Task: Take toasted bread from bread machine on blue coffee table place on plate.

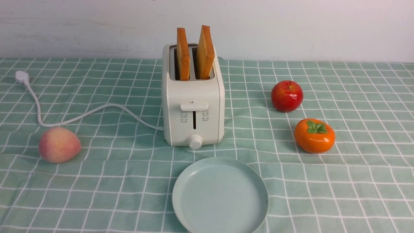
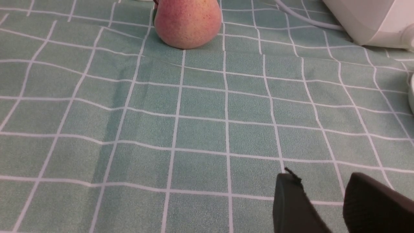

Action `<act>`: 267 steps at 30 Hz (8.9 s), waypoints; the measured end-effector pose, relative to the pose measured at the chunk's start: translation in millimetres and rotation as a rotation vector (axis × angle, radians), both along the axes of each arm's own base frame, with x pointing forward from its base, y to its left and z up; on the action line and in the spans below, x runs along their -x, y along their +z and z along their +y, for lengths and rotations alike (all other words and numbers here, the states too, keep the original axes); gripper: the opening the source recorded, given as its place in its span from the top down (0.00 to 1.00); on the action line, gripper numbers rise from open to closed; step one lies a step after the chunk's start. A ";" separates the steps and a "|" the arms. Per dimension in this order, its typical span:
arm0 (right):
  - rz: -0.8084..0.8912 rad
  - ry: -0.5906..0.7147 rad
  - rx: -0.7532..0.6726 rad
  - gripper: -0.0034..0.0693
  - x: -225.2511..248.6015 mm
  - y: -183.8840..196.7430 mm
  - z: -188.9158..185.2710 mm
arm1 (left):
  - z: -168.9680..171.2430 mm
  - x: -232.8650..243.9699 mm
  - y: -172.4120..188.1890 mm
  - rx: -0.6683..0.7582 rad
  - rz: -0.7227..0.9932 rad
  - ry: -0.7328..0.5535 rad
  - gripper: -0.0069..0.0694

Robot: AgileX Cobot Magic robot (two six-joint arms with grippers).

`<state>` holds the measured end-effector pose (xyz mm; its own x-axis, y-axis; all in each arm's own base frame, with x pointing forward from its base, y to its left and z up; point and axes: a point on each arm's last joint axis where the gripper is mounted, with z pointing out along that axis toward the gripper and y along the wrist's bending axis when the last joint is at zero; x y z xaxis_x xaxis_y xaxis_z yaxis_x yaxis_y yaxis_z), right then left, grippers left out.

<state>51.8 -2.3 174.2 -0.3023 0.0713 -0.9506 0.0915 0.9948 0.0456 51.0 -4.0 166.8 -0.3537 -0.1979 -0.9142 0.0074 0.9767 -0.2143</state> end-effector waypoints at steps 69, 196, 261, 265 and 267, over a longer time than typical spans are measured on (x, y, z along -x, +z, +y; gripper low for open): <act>-0.142 -0.012 -0.355 0.62 -115.3 247.4 -7.0 | -15.0 -80.2 219.5 0.478 0.020 0.104 0.60; 0.637 0.832 -0.059 0.22 -150.1 212.1 105.1 | -182.4 -328.0 236.1 0.025 0.297 -0.068 0.12; 0.585 0.803 -0.043 0.29 -154.9 214.1 103.9 | -168.7 -233.9 77.3 0.196 0.639 -0.393 0.26; 0.581 0.765 -0.012 0.44 -157.7 211.8 100.5 | -144.7 -231.9 115.8 0.096 0.590 -0.370 0.08; 0.617 0.678 0.012 0.62 -158.7 203.8 93.4 | -121.8 -222.0 155.9 0.040 0.572 -0.323 0.05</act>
